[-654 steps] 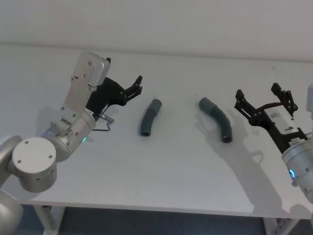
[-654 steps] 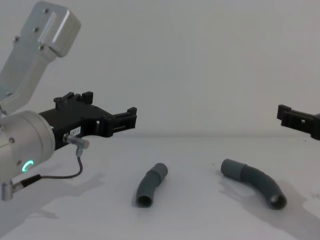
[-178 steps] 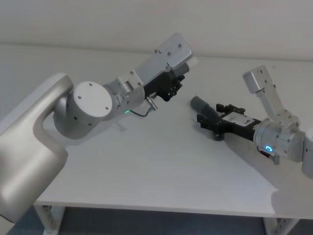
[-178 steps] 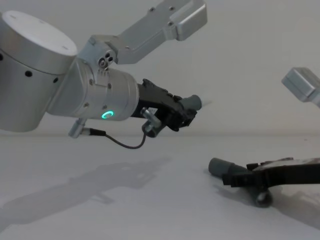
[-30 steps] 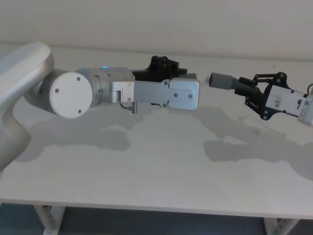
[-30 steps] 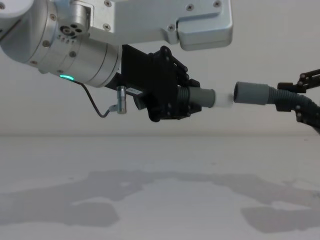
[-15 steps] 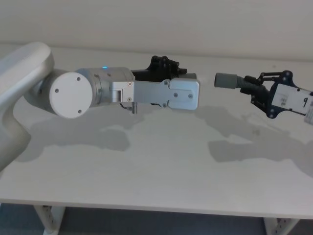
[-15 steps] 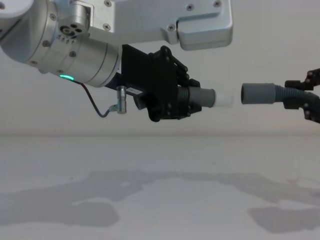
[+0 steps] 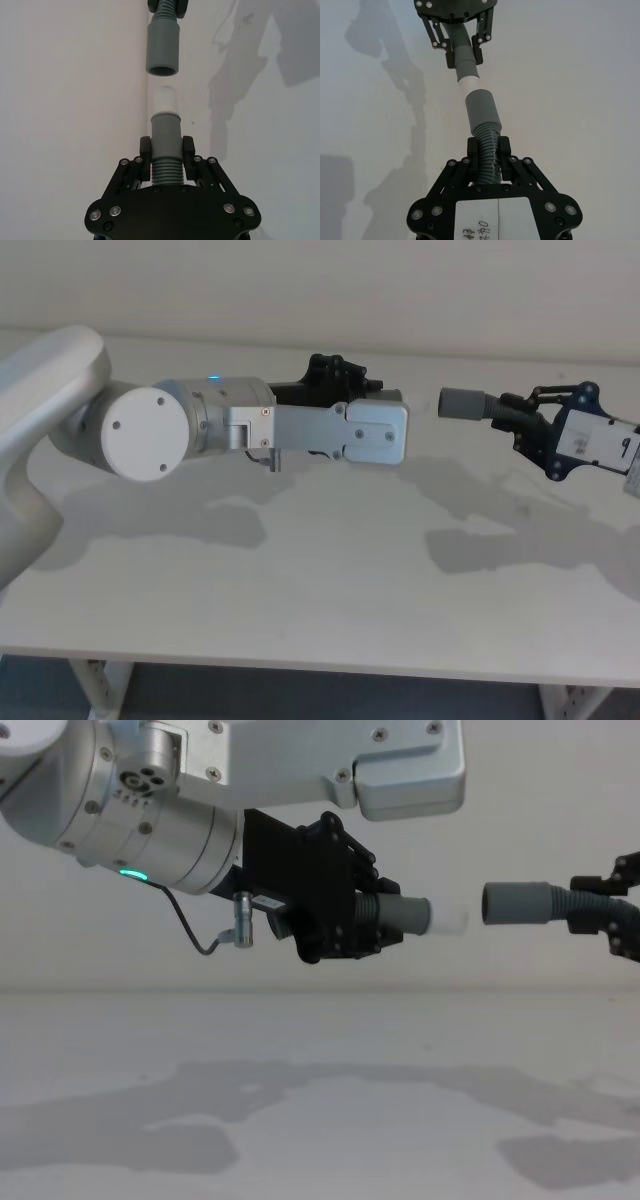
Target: Use both hands to pick up one end of the pipe from the table, align the ends, and insert them.
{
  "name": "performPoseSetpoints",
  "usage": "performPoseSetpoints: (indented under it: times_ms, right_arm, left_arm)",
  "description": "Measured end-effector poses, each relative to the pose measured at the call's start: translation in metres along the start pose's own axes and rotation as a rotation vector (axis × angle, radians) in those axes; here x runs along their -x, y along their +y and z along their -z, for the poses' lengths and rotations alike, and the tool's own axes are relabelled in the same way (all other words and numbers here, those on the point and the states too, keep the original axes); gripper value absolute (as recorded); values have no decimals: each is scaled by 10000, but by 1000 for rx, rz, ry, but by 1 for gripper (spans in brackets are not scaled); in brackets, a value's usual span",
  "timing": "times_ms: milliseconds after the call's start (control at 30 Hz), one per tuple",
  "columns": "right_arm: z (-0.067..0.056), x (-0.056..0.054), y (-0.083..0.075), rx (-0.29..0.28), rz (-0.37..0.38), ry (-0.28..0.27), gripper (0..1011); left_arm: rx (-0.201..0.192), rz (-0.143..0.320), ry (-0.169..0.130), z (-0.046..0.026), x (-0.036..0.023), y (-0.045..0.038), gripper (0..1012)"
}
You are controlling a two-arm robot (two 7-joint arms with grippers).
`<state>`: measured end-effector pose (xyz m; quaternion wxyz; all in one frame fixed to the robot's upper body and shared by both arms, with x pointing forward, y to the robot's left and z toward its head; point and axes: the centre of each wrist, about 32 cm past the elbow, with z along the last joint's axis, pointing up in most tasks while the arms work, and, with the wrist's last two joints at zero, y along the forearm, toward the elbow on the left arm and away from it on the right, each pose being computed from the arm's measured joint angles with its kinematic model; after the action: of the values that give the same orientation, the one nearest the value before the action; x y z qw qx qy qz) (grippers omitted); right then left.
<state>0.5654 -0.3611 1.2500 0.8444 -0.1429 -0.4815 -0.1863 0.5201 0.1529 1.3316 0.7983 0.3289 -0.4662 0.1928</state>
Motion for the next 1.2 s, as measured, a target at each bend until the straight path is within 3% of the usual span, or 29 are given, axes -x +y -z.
performPoseSetpoints:
  times_ms: [1200]
  right_arm:
    - [23, -22, 193, 2, -33, -15, 237]
  left_arm:
    - [0, 0, 0, 1, 0, 0, 359]
